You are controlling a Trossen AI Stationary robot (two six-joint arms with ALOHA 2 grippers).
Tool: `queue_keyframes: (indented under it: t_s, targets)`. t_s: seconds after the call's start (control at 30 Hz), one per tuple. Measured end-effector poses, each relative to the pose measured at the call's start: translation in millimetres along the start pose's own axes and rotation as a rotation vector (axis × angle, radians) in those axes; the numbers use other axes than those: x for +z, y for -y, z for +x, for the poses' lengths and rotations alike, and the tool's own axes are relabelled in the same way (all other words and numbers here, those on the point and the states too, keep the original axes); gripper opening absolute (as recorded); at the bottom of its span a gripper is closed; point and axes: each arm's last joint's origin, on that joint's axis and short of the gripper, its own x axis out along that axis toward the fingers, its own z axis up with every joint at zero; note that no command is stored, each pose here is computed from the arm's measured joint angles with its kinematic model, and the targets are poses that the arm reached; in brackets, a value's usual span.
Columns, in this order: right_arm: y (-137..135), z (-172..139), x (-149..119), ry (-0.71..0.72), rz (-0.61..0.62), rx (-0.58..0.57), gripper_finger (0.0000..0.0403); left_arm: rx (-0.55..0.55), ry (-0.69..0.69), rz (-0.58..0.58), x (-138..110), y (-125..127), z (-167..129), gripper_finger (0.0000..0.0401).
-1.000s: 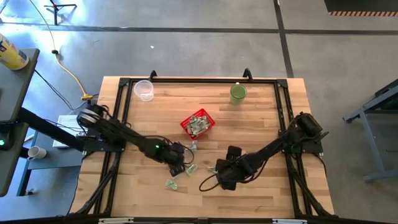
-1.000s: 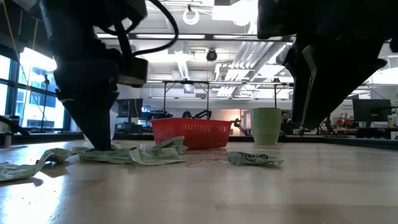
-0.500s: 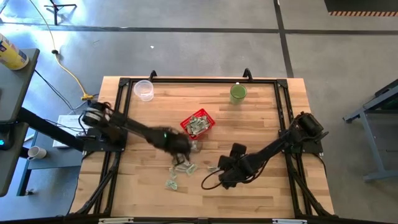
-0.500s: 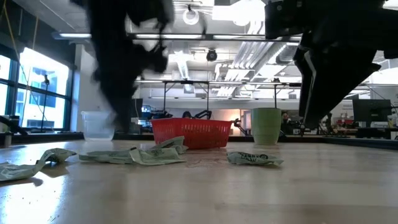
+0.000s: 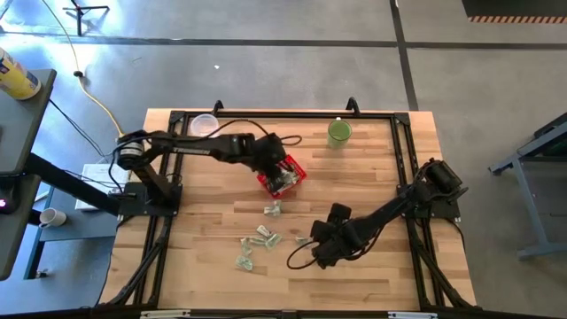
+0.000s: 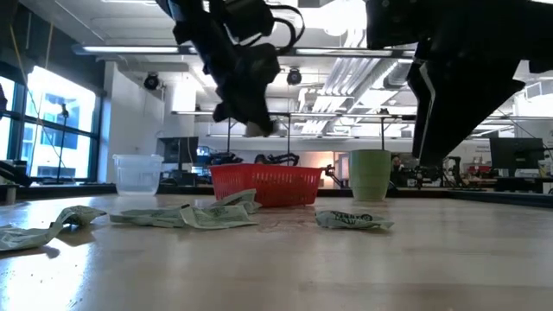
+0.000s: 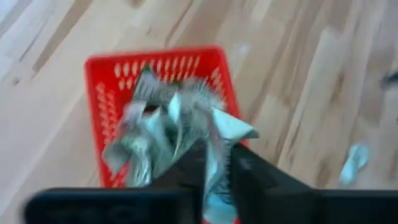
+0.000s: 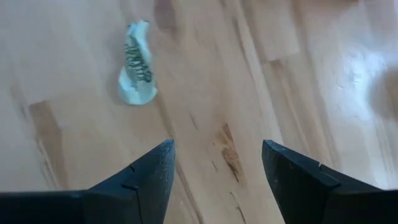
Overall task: Pick and place Stevia / Truvia into bins
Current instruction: Put the stevia packet into the red basket
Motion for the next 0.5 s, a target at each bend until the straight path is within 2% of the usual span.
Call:
queue_keyframes:
  t_s: [0.13,0.27,0.4,0.5]
  targets:
    - [-4.1,3.7,5.5,0.013,-0.032,0.087,0.0232,-0.012,0.004,-0.083,3.6,-6.7,-3.0,0.018]
    - [-5.3,27.2,4.0,0.007,-0.039,0.255,0.0232,-0.04,-0.038,-0.073,-4.2,3.3,-28.3,0.0257]
    - [4.1,46.2,5.8,0.03,0.025,0.29,0.0232,0.02,-0.011,-0.001,-14.3,25.0,-43.4,0.0301]
    - [8.1,46.0,14.6,0.039,0.007,0.304,0.0232,0.006,0.025,0.047,-15.1,36.5,-42.9,0.0308]
